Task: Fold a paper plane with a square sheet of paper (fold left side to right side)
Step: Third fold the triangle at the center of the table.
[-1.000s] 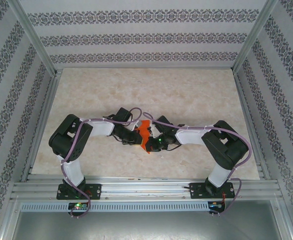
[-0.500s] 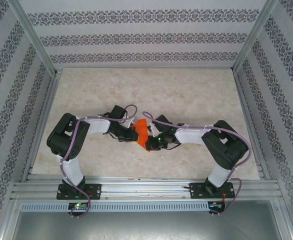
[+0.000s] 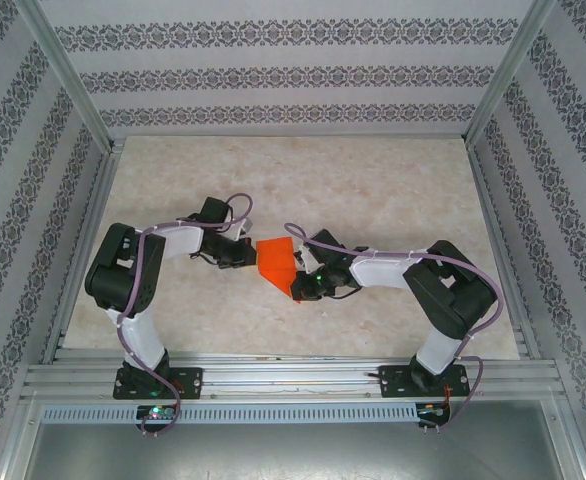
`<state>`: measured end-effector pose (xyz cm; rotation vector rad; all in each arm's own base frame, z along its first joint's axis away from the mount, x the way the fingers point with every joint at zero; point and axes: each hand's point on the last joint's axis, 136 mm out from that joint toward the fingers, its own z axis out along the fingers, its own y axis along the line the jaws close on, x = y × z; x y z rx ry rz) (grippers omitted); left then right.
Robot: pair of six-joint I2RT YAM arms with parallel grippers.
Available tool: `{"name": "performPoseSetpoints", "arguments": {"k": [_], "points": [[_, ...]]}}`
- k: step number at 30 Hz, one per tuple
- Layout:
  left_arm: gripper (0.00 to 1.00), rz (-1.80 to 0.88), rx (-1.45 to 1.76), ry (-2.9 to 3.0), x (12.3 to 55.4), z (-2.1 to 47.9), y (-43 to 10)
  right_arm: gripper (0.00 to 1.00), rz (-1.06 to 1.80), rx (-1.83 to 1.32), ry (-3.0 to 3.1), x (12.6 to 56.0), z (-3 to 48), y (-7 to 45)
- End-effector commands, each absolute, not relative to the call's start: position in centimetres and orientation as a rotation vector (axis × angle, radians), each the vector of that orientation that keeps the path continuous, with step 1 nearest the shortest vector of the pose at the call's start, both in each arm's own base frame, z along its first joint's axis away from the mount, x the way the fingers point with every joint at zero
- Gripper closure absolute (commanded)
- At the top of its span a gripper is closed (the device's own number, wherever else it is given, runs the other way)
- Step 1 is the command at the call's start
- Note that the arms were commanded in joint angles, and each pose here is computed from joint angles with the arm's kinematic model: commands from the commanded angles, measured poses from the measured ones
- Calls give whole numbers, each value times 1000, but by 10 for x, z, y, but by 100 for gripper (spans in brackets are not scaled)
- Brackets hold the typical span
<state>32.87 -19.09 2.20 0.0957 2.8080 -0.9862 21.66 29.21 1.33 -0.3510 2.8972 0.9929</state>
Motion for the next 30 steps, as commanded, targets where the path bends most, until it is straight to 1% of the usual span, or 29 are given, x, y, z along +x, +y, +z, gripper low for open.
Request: {"name": "performPoseSetpoints", "arguments": {"k": [1,5,8,12,15,25,30], "points": [[98,-921,120,2755,335,49,-181,100,767,-290,3085,190,-23,257],[97,-976,145,2718,320,74,-189,100,777,-278,3072,193,-22,258],[98,-1092,183,2682,306,83,-213,100,775,-269,3071,195,-23,258],[97,-1123,297,2729,286,76,-248,100,766,-250,3069,197,-25,257],[97,-1128,327,2740,284,67,-263,100,764,-252,3065,198,-24,257],[98,-1033,337,2851,282,31,-260,100,768,-251,3057,199,-22,257],[98,-944,334,2905,279,13,-250,100,838,-261,3027,203,-13,267]]}}
